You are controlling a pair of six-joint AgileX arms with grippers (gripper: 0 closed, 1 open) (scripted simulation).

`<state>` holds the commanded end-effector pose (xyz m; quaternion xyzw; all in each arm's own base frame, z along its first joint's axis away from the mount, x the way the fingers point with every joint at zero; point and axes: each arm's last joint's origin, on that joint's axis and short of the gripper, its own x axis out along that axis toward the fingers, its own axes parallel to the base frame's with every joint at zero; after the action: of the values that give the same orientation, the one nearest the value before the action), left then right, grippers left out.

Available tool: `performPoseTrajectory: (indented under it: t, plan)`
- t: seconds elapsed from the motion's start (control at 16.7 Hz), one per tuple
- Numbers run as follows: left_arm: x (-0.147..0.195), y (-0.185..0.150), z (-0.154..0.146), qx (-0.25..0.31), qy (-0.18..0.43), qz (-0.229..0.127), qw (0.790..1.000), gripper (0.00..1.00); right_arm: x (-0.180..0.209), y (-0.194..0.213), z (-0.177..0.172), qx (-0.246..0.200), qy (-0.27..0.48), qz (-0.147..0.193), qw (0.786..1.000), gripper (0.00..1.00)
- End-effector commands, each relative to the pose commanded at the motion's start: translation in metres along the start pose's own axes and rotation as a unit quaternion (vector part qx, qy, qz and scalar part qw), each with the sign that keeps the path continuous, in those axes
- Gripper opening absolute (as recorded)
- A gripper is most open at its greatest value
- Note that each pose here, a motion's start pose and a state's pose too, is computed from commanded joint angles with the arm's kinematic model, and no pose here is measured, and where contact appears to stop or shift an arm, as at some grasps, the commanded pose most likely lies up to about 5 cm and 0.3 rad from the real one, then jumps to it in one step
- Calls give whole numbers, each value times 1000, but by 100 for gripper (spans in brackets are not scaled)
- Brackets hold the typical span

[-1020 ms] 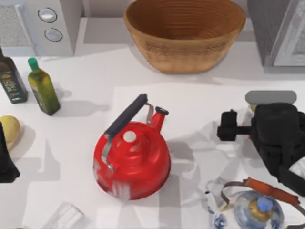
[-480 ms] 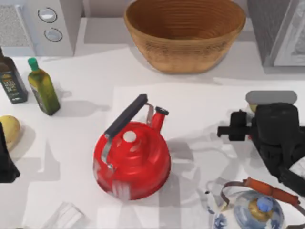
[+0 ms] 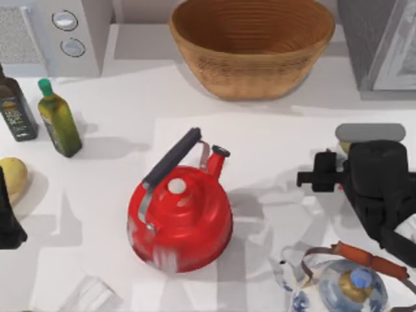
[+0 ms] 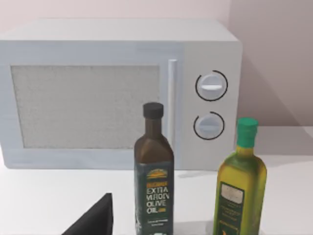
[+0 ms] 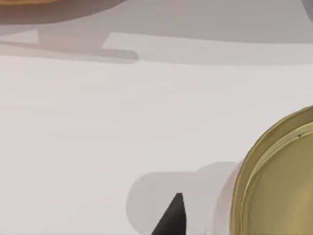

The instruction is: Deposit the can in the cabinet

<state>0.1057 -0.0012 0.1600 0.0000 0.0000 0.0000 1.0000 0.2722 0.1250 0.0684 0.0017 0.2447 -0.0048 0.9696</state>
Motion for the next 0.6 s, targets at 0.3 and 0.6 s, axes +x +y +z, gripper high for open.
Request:
performPoseTrajectory:
  t: [0.3,0.6]
  plan:
    - [0,0,0,0,0,0,1000,100,2,4,14,7,-9,12,1000,0]
    - [0,0,0,0,0,0,1000,100,-8,2,89,38,-44,19,998,0]
